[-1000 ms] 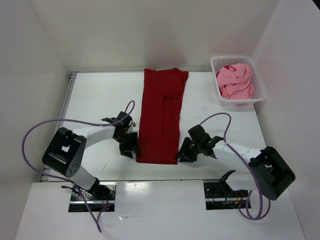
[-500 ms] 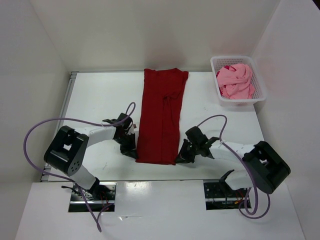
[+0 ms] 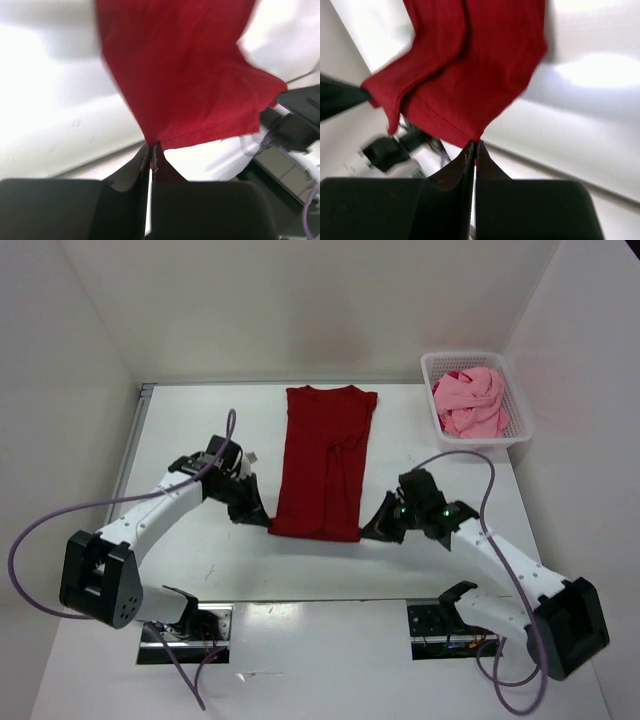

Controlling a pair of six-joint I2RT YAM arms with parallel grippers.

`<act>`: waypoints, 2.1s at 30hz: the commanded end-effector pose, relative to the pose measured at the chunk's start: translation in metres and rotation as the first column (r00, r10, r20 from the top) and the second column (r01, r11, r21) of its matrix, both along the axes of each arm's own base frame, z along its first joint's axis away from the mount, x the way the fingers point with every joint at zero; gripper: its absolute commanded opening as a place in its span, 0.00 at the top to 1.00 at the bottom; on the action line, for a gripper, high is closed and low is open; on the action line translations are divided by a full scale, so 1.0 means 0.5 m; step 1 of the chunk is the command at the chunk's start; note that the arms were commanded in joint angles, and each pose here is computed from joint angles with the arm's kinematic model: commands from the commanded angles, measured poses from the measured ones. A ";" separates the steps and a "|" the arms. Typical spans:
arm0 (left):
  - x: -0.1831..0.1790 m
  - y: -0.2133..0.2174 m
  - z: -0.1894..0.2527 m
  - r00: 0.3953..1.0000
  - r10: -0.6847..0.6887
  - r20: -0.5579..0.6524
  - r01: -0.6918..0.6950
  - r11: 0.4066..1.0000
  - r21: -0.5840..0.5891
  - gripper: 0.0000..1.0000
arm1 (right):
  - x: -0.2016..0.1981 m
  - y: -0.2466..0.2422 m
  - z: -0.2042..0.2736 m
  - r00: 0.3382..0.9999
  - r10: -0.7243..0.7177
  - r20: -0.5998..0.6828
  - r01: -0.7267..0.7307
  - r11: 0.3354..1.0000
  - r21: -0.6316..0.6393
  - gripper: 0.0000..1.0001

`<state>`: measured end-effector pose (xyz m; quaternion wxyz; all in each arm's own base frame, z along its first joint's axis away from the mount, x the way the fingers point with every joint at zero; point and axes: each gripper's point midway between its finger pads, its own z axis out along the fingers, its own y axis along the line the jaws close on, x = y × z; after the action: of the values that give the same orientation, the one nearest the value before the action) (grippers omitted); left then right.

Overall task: Fold and stack the t-shirts
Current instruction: Fold the folded rectangular tshirt in 1/3 of the way, then grab one side of the 2/3 rectangular tshirt with both arms

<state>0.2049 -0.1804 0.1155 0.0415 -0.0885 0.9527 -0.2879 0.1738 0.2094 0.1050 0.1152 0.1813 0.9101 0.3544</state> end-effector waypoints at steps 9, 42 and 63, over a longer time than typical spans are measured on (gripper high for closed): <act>0.363 0.000 0.041 0.965 0.129 0.229 -0.141 0.989 0.037 1.00 | 0.395 -0.066 0.029 0.978 -0.047 0.201 0.082 0.982 -0.168 1.00; 0.325 -0.106 -0.102 0.973 0.110 0.203 -0.110 0.994 -0.012 0.56 | 0.472 0.044 -0.011 0.960 0.108 0.259 -0.050 0.974 -0.220 1.00; 0.214 -0.046 -0.169 0.985 0.144 0.098 -0.152 0.986 0.069 0.48 | 0.313 -0.050 -0.091 0.984 -0.018 0.180 0.062 0.969 -0.239 0.74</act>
<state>0.3196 -0.2116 0.0249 0.1039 -0.1341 0.9499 -0.2626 0.3213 0.1852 0.0249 0.1717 0.1561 0.9437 0.2359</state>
